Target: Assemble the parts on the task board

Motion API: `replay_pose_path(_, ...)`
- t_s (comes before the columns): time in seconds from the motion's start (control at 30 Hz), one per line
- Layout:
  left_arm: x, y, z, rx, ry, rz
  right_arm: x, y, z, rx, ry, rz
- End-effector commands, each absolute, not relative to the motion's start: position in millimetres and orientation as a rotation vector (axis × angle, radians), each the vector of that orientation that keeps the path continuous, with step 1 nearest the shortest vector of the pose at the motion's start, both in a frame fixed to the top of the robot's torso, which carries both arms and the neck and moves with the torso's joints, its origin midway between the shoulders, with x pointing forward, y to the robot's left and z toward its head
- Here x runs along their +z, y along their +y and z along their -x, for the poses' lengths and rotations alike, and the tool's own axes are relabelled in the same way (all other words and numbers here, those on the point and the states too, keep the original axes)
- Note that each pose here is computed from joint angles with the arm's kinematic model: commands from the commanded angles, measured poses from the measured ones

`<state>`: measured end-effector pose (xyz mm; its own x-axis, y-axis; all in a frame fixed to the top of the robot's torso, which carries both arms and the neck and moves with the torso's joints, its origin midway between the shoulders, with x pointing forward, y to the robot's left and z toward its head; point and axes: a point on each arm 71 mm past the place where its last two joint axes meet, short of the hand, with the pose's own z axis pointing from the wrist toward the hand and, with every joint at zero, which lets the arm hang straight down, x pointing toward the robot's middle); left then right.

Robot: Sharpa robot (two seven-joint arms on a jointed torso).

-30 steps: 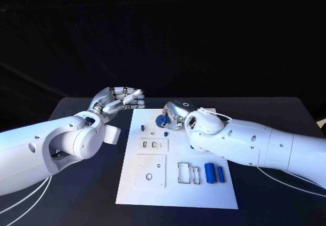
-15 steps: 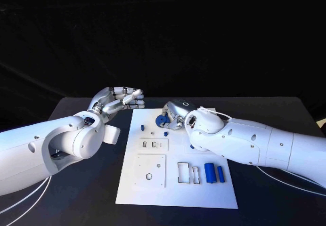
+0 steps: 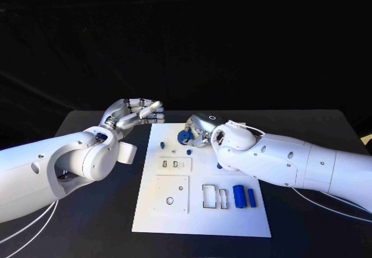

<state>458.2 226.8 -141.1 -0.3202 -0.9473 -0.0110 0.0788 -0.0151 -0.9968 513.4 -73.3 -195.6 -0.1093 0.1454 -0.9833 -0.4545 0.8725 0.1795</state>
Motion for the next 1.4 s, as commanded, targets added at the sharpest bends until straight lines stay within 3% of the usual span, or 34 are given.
replay_pose_path(0.03,-139.8,225.6,-457.8,-1.5,1.382,0.972,-207,-81,-514,0.468,1.678,0.25)
replay_pose_path(0.8,-139.9,228.4,-458.2,-1.493,1.378,0.974,-189,-108,-503,0.525,1.561,0.178)
replay_pose_path(0.97,-140.0,229.6,-458.5,-1.49,1.376,0.975,-170,-133,-500,0.555,1.512,0.12)
replay_pose_path(1.13,-140.4,231.1,-459.1,-1.486,1.375,0.976,-153,-172,-499,0.626,1.541,0.042)
replay_pose_path(1.4,-141.1,233.1,-460.9,-1.487,1.372,0.974,-151,-236,-504,0.674,1.629,-0.007)
